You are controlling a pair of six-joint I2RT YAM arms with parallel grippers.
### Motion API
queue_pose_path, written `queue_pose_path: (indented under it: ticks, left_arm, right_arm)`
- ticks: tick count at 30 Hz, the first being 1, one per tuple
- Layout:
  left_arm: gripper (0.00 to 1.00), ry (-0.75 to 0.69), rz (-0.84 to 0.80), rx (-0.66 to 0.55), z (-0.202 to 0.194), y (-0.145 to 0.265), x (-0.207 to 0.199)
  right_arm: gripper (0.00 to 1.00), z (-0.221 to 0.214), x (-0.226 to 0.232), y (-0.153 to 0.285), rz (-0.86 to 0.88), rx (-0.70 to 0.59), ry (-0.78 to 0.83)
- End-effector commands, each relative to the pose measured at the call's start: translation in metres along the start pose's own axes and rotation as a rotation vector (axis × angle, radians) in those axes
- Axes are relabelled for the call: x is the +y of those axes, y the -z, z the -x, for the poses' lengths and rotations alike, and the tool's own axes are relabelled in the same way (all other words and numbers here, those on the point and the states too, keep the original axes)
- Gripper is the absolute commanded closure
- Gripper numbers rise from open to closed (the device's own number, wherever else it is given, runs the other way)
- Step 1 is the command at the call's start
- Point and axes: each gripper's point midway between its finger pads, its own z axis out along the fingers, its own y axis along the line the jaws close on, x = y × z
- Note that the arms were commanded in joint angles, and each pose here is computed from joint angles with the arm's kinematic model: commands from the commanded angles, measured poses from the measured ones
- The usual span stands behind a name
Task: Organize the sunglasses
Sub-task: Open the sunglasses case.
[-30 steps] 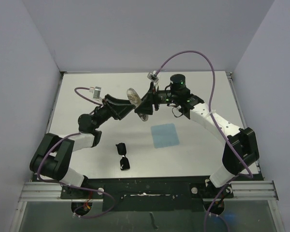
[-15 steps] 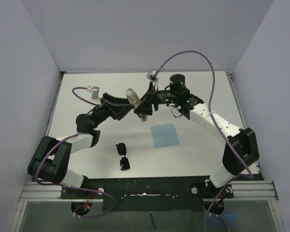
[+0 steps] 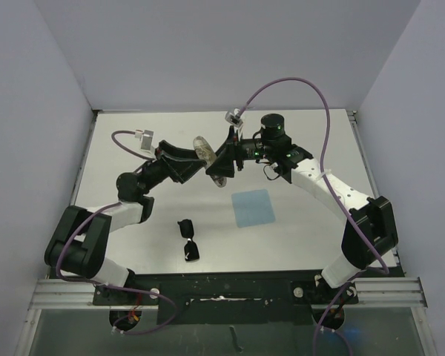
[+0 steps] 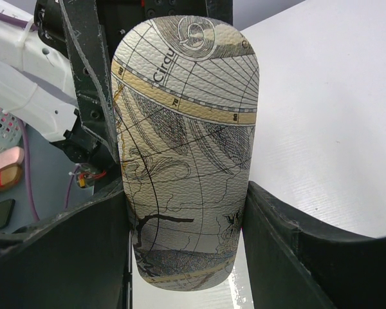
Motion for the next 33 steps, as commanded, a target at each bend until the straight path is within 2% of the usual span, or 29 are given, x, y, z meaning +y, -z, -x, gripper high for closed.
queue_pose_path:
  ticks: [1,18,33]
  left_arm:
    - [0.40,-0.093,-0.158,-0.026,0.017,-0.007,-0.034]
    - [0.37,-0.130,-0.260,-0.007,0.023,-0.010,-0.049]
    - [0.36,-0.163,-0.247,-0.026,0.044,-0.018,-0.043]
  right_arm:
    - [0.99,0.038,0.040,0.011,0.098,-0.071,0.115]
    - [0.99,0.046,0.045,0.017,0.140,-0.099,0.157]
    - [1.00,0.071,0.033,0.036,0.242,-0.176,0.208]
